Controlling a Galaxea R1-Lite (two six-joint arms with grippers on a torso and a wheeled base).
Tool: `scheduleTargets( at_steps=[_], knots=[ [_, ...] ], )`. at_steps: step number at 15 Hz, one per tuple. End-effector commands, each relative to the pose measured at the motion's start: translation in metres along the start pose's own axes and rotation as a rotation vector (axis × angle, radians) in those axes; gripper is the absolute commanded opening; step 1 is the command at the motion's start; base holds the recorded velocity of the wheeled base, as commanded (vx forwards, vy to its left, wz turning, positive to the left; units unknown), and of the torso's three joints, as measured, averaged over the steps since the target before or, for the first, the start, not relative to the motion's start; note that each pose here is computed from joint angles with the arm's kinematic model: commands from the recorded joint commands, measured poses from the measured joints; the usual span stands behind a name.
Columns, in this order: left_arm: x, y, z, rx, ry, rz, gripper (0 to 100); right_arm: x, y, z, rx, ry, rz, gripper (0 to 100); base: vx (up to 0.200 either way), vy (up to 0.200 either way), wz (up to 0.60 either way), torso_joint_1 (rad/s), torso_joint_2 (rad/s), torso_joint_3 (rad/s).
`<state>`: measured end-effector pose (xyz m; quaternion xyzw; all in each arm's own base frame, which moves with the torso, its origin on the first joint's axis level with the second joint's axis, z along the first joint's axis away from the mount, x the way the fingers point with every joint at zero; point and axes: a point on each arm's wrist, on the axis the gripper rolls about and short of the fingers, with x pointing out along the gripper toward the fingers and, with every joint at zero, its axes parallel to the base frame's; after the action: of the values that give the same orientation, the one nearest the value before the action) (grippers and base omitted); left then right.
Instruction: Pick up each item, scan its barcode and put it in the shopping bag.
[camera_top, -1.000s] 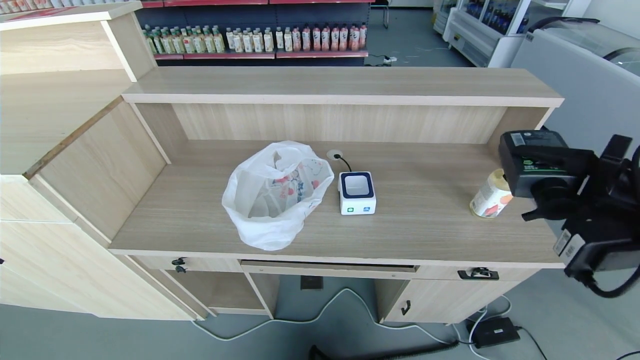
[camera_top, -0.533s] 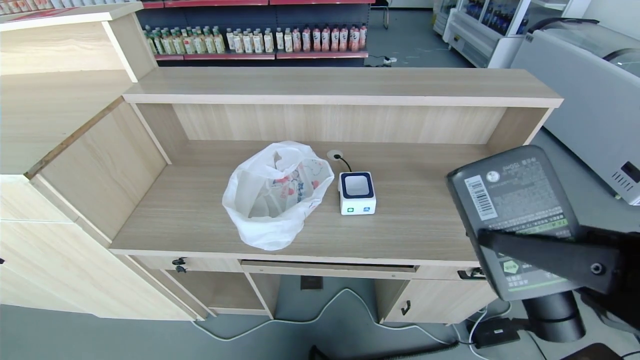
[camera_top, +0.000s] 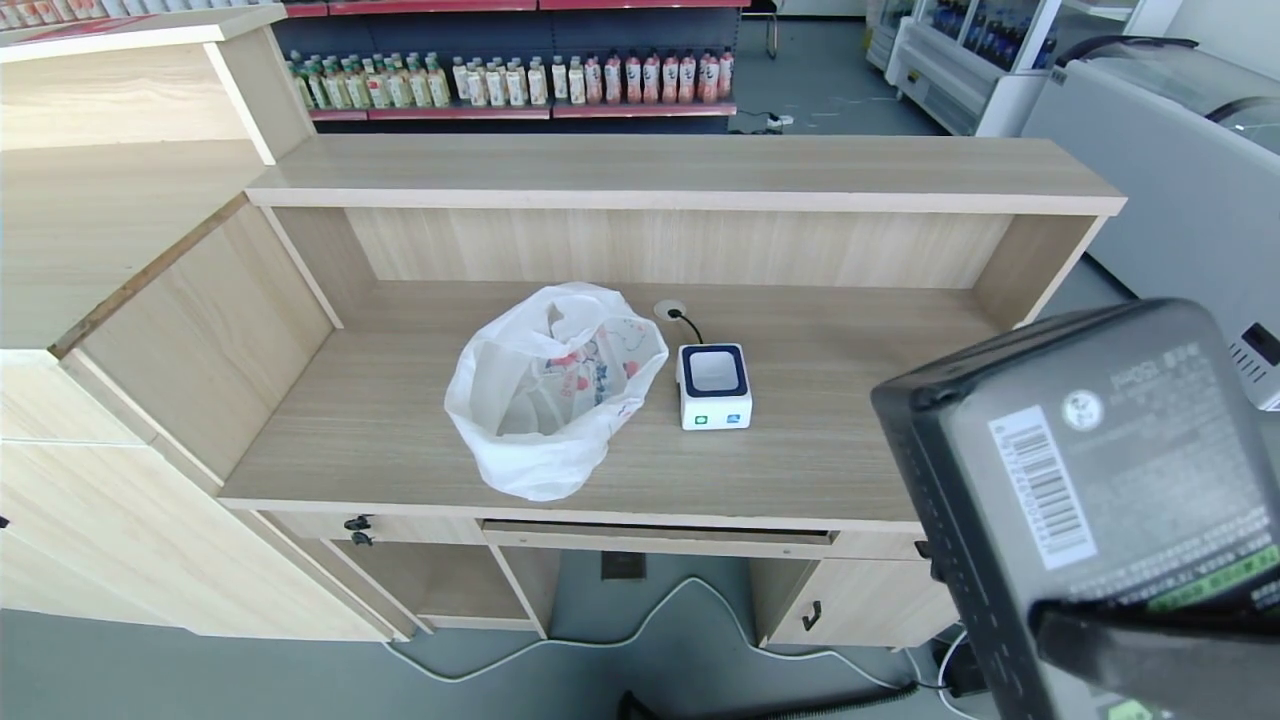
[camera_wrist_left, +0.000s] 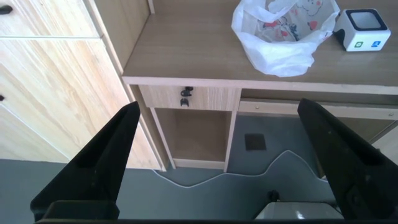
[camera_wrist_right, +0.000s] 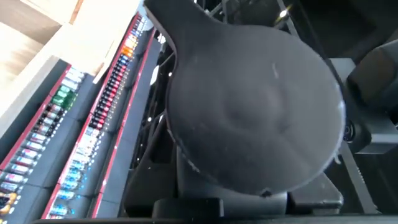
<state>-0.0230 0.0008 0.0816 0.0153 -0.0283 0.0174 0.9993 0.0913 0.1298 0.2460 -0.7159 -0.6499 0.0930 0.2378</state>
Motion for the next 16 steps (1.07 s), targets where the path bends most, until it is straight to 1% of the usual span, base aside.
scheduleTargets(
  at_steps=[1, 6, 9, 11, 16],
  knots=[
    [0.0, 0.0, 0.0, 0.001, -0.001, 0.001, 100, 0.003, -0.001, 0.004, 0.012, -0.022, -0.018, 0, 0.0, 0.0, 0.0, 0.0, 0.0, 0.0],
    [0.0, 0.0, 0.0, 0.001, -0.001, 0.001, 100, 0.005, 0.001, 0.009, 0.022, -0.046, -0.014, 0, 0.0, 0.0, 0.0, 0.0, 0.0, 0.0],
    [0.0, 0.0, 0.0, 0.001, -0.001, 0.001, 100, 0.003, 0.002, 0.008, 0.021, -0.042, -0.008, 0, 0.0, 0.0, 0.0, 0.0, 0.0, 0.0],
    [0.0, 0.0, 0.0, 0.001, -0.001, 0.001, 100, -0.003, 0.002, 0.005, 0.014, -0.026, 0.001, 0, 0.0, 0.0, 0.0, 0.0, 0.0, 0.0],
    [0.0, 0.0, 0.0, 0.001, -0.001, 0.001, 100, -0.015, 0.001, 0.004, 0.02, -0.048, 0.004, 0, 0.0, 0.0, 0.0, 0.0, 0.0, 0.0]
  ],
)
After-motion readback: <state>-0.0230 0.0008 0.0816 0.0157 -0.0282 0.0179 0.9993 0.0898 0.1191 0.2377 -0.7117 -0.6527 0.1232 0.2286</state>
